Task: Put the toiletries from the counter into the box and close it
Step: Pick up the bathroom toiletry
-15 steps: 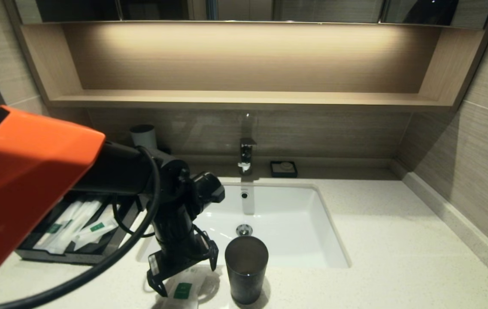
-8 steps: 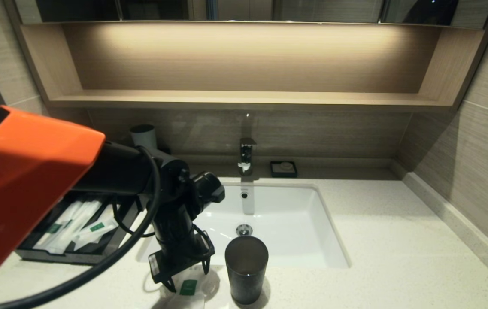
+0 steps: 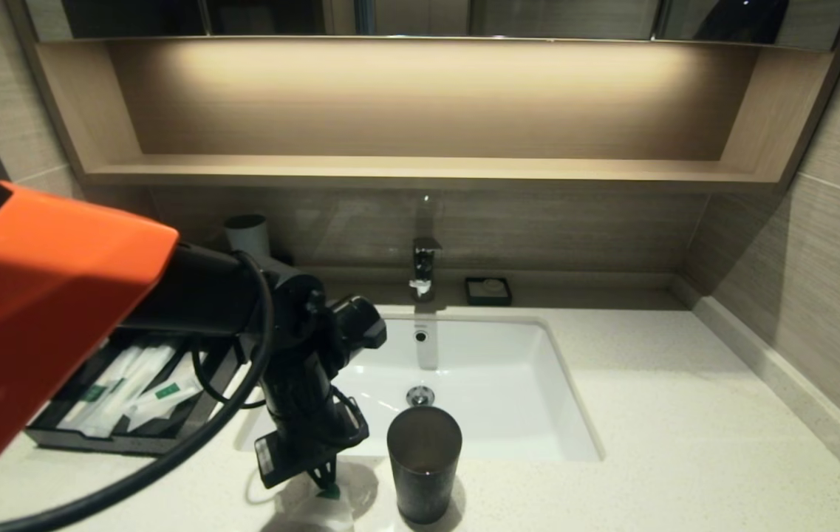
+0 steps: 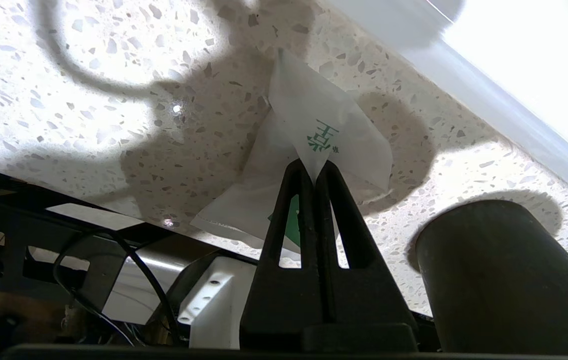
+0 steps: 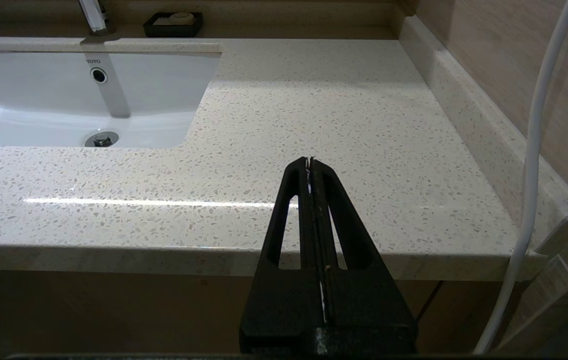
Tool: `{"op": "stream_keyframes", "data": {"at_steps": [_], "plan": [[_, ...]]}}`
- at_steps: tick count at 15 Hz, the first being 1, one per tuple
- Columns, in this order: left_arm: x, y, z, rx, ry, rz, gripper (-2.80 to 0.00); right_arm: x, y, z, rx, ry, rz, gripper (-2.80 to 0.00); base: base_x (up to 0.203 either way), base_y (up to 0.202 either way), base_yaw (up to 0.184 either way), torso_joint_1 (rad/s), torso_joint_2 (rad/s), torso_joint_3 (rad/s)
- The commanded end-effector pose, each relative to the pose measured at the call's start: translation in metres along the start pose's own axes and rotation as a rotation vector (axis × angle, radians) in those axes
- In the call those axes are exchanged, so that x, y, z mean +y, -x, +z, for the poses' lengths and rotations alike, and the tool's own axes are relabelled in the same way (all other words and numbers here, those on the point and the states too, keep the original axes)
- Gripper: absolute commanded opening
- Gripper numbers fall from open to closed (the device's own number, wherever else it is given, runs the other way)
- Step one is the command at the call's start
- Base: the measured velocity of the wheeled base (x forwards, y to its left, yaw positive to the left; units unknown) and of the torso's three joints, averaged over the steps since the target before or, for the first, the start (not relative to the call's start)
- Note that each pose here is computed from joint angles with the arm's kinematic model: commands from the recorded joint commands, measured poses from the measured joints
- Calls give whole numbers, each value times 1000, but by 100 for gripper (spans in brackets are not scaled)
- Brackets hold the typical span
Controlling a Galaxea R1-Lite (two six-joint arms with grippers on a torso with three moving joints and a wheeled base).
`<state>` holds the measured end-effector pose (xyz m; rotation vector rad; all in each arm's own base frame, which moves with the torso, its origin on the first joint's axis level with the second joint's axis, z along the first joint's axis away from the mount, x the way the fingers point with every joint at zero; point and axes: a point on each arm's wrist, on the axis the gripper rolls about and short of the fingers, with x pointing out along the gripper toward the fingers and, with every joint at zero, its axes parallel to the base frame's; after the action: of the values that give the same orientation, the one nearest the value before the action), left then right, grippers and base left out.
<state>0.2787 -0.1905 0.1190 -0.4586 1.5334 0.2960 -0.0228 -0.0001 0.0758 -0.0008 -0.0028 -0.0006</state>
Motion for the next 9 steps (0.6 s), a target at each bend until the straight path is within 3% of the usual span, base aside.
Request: {"op": "stream_keyframes", "data": {"at_steps": [1, 4, 9], "plan": [[1, 0, -1, 3, 7, 4, -280, 0, 0, 0, 1, 1, 1, -280, 0, 0, 0, 0, 0, 0], [2, 4, -1, -1, 11, -7, -280, 0, 0, 0, 1, 1, 1, -280, 0, 0, 0, 0, 0, 0], [5, 41, -5, -58, 0, -105, -280, 0, 0, 0, 1, 1, 1, -280, 0, 0, 0, 0, 0, 0]]}}
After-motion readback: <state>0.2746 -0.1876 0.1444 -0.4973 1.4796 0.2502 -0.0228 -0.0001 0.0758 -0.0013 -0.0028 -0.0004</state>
